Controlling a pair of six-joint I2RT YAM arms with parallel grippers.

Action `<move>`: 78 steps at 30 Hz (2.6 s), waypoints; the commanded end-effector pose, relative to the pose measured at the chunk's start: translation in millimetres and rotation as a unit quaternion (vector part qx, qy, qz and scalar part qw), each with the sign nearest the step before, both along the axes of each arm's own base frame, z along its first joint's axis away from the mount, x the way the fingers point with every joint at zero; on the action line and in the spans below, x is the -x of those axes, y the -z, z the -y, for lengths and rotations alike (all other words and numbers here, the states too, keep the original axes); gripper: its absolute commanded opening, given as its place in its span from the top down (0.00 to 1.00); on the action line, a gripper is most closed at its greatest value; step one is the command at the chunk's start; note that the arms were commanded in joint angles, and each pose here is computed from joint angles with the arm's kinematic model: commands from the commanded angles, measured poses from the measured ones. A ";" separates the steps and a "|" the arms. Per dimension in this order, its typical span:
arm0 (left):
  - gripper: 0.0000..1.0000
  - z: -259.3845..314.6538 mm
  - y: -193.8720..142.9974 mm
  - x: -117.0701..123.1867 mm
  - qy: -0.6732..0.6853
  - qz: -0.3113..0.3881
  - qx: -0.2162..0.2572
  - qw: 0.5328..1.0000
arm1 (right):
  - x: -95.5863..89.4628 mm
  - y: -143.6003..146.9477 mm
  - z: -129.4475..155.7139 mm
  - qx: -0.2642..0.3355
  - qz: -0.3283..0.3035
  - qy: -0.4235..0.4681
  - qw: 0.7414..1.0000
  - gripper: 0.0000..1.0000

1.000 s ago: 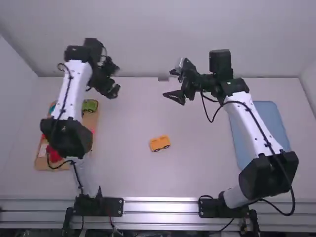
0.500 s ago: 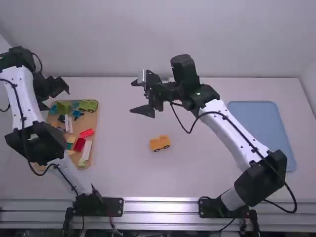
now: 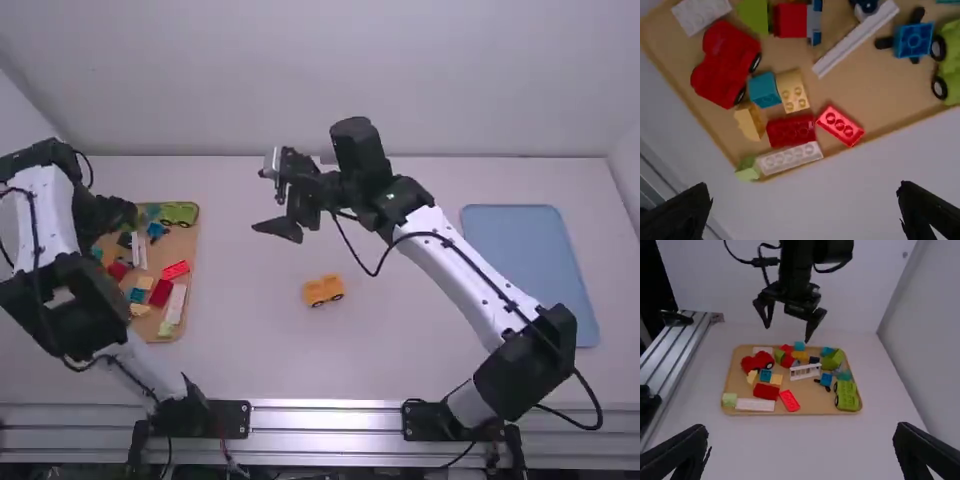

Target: Assemble lego blocks to make yellow taxi

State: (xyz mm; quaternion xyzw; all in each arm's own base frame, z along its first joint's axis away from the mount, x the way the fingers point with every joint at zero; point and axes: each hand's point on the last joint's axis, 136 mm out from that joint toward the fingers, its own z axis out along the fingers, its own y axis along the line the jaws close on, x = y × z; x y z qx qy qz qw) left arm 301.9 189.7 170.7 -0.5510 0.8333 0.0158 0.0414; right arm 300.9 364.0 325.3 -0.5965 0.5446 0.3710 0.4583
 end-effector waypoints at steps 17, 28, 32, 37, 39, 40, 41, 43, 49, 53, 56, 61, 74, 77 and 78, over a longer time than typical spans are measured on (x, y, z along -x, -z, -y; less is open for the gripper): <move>0.04 27.8 63.8 20.5 0.090 0.054 0.006 0.994 | -3.8 -22.6 8.5 -0.014 0.031 0.006 0.999 0.01; 0.18 25.9 114.7 26.0 0.034 -0.020 0.041 0.998 | -3.8 -22.6 8.5 -0.014 0.034 0.005 0.999 0.01; 0.31 16.5 127.0 28.3 0.001 -0.039 0.028 0.999 | -3.9 -22.6 8.5 -0.014 0.034 0.006 0.999 0.01; 0.41 12.1 132.4 18.3 0.000 -0.023 0.023 0.999 | -9.2 -20.6 9.6 -0.007 0.037 0.021 0.999 0.01; 0.42 10.7 136.0 16.4 -0.004 -0.022 0.022 1.000 | -8.4 -20.8 9.5 -0.008 0.037 0.019 0.999 0.01; 0.43 10.7 137.7 17.2 -0.009 -0.025 0.022 0.999 | -8.3 -20.3 9.6 -0.007 0.036 0.019 0.999 0.01; 0.43 10.6 138.2 17.6 -0.011 -0.027 0.022 0.999 | -8.3 -20.2 9.7 -0.007 0.036 0.019 0.999 0.01; 0.43 8.1 143.4 20.0 -0.011 -0.038 0.018 0.999 | -8.8 -18.5 10.6 -0.004 0.033 0.021 0.999 0.01; 0.43 4.1 155.2 19.4 -0.013 -0.047 0.014 0.999 | -11.9 -16.7 11.7 0.001 0.033 0.030 0.999 0.01; 0.43 1.3 159.0 18.3 -0.025 -0.048 0.008 0.999 | -15.8 -15.2 12.8 0.006 0.036 0.041 0.998 0.01; 0.43 -0.3 160.3 14.0 -0.024 -0.039 0.003 0.999 | -14.7 -15.5 12.1 0.005 0.036 0.039 0.999 0.01; 0.43 -2.4 166.2 12.7 -0.026 -0.029 -0.001 0.999 | -15.1 -15.5 12.1 0.006 0.036 0.040 0.999 0.01; 0.50 -12.3 185.7 17.4 -0.056 -0.017 -0.036 0.998 | -14.9 -15.2 12.2 0.006 0.036 0.040 0.999 0.01; 0.51 -12.3 190.0 15.6 -0.050 -0.010 -0.042 0.998 | -14.9 -15.0 12.2 0.007 0.035 0.040 0.999 0.01; 0.52 -12.9 191.0 15.2 -0.051 -0.007 -0.043 0.998 | -14.9 -15.1 12.2 0.006 0.035 0.040 0.999 0.01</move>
